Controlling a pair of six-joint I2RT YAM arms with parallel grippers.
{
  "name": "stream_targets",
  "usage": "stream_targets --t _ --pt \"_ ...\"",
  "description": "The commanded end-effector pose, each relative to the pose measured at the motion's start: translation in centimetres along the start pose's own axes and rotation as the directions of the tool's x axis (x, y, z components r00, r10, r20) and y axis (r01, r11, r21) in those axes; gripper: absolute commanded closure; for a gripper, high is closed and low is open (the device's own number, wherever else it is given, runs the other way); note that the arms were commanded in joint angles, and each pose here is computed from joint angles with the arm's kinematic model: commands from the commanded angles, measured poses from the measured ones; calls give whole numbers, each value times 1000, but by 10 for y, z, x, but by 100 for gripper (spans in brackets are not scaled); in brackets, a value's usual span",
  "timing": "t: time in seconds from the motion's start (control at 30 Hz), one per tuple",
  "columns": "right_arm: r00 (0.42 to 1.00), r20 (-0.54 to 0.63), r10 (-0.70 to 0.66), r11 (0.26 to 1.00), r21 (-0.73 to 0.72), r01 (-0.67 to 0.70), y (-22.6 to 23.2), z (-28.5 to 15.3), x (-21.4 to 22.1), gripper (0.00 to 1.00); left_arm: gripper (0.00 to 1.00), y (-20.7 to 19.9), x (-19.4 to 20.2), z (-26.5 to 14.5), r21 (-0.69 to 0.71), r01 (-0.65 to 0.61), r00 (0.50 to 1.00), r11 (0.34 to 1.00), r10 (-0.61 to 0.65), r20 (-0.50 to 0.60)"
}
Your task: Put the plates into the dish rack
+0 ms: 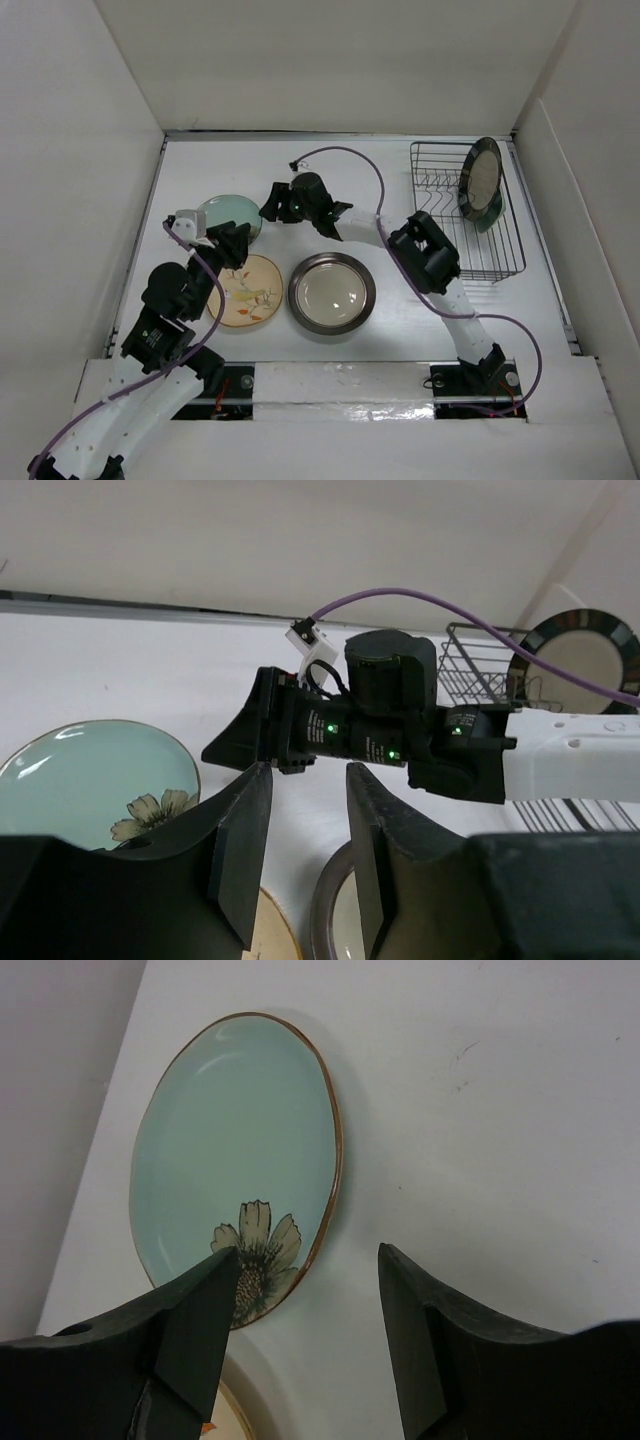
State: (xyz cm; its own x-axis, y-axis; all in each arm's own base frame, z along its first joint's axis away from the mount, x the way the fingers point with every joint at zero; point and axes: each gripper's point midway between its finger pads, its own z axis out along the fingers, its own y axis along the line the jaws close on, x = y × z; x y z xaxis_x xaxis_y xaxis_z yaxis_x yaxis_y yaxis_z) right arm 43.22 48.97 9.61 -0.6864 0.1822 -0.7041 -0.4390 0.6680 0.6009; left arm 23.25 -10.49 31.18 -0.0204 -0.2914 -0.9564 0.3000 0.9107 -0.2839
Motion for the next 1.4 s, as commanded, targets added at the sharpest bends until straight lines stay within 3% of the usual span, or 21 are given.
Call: stream_targets --t 0.0,0.13,0.5,0.6,0.7,0.73,0.83,1.07,1.2,1.27,1.3,1.37 --pt "990 25 140 984 -112 -136 28 12 -18 36 67 0 -3 9 -7 -17 1000 1000 17 12" --pt "979 -52 196 972 -122 -201 21 31 18 37 66 1 0 12 -15 -27 1000 1000 27 0" --pt "938 -134 320 926 -167 -340 29 56 49 48 65 2 -2 11 -20 -32 999 999 32 10" --pt "922 -146 359 903 -195 -383 35 58 48 57 65 1 -2 10 -11 -32 999 999 32 9" --pt "916 -136 378 889 -223 -400 39 56 45 81 65 5 -5 8 -32 -31 999 999 32 22" --pt "917 -121 379 886 -238 -397 45 53 36 91 65 5 -5 8 -32 -30 999 999 31 23" --pt "928 -70 366 882 -292 -370 61 44 13 100 65 1 -6 7 -11 -29 999 1000 29 22" --pt "924 166 344 858 -456 -238 106 -16 -95 100 65 1 -11 1 -7 -17 999 1000 18 45" --pt "888 356 292 889 -444 -115 108 -77 -168 100 65 -2 -15 -3 14 -8 998 1000 7 58" --pt "871 408 275 909 -405 -98 90 -96 -177 100 65 -4 -17 -4 25 -5 998 1000 3 63" --pt "847 469 252 916 -398 -52 96 -126 -200 100 65 -4 -17 -4 28 -5 998 1000 3 62" --pt "825 522 214 953 -296 -60 57 -144 -208 100 65 -4 -16 -5 28 -1 998 1000 -1 59"
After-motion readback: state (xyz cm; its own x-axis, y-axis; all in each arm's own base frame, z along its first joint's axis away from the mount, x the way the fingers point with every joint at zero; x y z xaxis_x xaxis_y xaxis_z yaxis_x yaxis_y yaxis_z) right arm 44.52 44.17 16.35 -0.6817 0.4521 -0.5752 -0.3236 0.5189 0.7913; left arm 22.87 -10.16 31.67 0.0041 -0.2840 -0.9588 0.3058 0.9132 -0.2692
